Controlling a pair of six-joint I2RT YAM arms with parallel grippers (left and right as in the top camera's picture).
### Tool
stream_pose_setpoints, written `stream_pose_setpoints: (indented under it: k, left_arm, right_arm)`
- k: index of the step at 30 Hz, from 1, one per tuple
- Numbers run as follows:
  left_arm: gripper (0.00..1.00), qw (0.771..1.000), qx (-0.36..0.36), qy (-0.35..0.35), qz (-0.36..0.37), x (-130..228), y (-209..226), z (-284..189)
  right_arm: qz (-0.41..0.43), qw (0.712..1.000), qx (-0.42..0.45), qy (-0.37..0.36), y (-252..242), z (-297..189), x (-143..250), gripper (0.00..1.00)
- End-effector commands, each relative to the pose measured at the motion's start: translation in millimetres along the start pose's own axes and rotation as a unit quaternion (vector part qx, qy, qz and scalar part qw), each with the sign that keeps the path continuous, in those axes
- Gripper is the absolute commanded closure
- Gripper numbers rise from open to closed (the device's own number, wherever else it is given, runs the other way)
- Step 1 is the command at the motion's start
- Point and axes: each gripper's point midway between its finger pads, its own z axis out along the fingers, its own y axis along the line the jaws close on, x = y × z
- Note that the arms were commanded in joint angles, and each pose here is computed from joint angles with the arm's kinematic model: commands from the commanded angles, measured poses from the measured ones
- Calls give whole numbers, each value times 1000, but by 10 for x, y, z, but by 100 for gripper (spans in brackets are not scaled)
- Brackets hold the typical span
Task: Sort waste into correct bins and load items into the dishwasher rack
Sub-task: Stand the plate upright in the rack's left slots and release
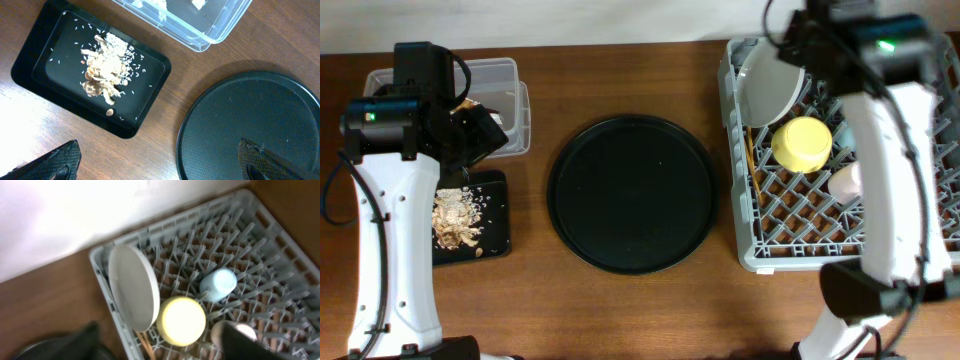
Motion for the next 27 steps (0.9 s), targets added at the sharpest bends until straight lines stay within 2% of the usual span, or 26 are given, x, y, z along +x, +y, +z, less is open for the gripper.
stream_pose_setpoints:
  k: [1, 3, 6, 8, 14, 18, 23, 26, 27]
  left_arm:
    - [1, 1000, -6, 1, -3, -14, 22, 24]
    - [1, 1000, -6, 1, -3, -14, 22, 24]
    - [1, 1000, -6, 1, -3, -14, 22, 24]
    - [1, 1000, -6, 1, -3, -15, 21, 24]
    - [1, 1000, -6, 1, -3, -15, 21, 24]
    - [1, 1000, -6, 1, -3, -14, 22, 24]
    - [1, 1000, -6, 1, -3, -14, 22, 24]
    - [1, 1000, -6, 1, -3, -14, 22, 24]
    - [1, 1000, -6, 1, -3, -14, 22, 24]
  right_arm:
    - [36, 999, 0, 32, -299, 238, -37, 72]
    - [68, 994, -36, 76, -395, 476, 11, 95]
    - [103, 980, -101, 135, -439, 833, 91, 96]
    - [94, 967, -168, 170, -334, 1081, 165, 96]
    - [108, 942, -201, 247, -168, 1665, 517, 96]
    - [64, 919, -287, 263, 159, 1700, 634, 96]
    - [49, 898, -350, 262, 373, 1542, 615, 96]
    - [46, 860, -437, 260, 571, 1293, 554, 96]
    - [48, 856, -444, 262, 584, 1252, 548, 96]
